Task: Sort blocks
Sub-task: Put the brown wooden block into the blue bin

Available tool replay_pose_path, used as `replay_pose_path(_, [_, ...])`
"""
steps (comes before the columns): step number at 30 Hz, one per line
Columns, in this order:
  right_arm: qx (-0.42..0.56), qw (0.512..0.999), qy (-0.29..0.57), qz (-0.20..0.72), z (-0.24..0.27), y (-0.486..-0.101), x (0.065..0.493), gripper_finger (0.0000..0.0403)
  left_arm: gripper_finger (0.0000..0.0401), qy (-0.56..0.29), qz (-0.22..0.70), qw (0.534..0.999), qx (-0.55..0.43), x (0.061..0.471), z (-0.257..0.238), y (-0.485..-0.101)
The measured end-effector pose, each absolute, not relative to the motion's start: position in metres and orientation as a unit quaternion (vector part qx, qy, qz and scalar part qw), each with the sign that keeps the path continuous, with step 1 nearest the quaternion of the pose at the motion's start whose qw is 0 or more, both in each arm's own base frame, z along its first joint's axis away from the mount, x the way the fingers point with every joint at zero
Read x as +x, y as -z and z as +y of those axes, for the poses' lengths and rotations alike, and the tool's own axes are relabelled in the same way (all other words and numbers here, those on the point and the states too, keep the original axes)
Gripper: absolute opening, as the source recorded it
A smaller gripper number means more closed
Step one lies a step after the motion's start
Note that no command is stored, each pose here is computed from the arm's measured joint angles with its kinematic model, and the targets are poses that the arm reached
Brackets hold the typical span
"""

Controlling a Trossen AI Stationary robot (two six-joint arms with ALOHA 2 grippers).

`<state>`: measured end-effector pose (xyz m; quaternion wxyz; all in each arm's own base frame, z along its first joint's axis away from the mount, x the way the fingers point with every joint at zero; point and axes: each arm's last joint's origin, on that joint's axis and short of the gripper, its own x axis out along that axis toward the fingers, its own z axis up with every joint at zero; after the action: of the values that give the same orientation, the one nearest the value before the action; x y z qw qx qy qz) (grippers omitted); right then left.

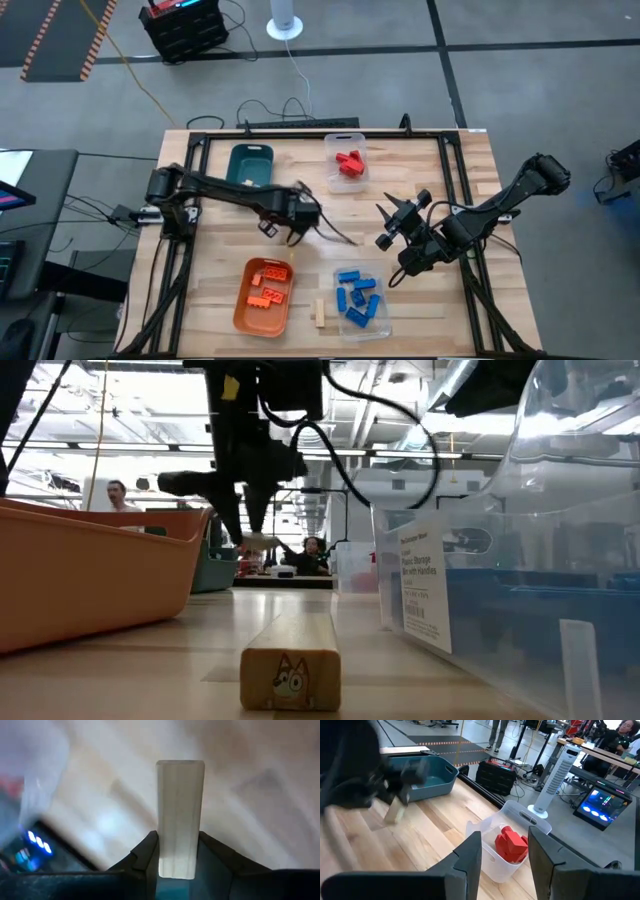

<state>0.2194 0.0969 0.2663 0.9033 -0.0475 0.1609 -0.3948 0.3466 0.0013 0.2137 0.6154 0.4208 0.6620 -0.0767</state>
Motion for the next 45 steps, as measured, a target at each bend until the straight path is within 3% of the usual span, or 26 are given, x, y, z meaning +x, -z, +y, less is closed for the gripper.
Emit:
replay_pose_path(14, [-0.043, 0.909, 0.384, 0.157, 0.102, -0.267, 0.218, 0.0136, 0.0105, -0.174, 0.751, 0.617, 0.16, 0.275, 0.101, -0.249])
replay_pose_path(23, [-0.046, 0.909, 0.383, 0.159, 0.102, -0.267, 0.218, 0.0136, 0.0144, -0.189, 0.764, 0.616, 0.023, 0.242, 0.134, -0.229])
replay_pose_path(30, [-0.047, 0.908, 0.383, 0.16, 0.102, -0.267, 0.218, 0.0136, 0.0174, -0.174, 0.763, 0.622, 0.039, 0.245, 0.132, -0.231])
replay_pose_path(35, [-0.047, 0.908, 0.385, 0.16, 0.101, -0.267, 0.218, 0.0136, 0.0175, -0.152, 0.726, 0.665, 0.092, 0.263, 0.118, -0.245])
replay_pose_path(39, [-0.047, 0.907, 0.385, 0.16, 0.101, -0.267, 0.219, 0.0136, 0.0176, -0.063, 0.682, 0.703, 0.193, 0.282, 0.083, -0.252])
replay_pose_path(45, [-0.047, 0.907, 0.385, 0.16, 0.101, -0.267, 0.219, 0.0136, 0.0177, 0.051, 0.617, 0.72, 0.314, 0.302, 0.02, -0.254])
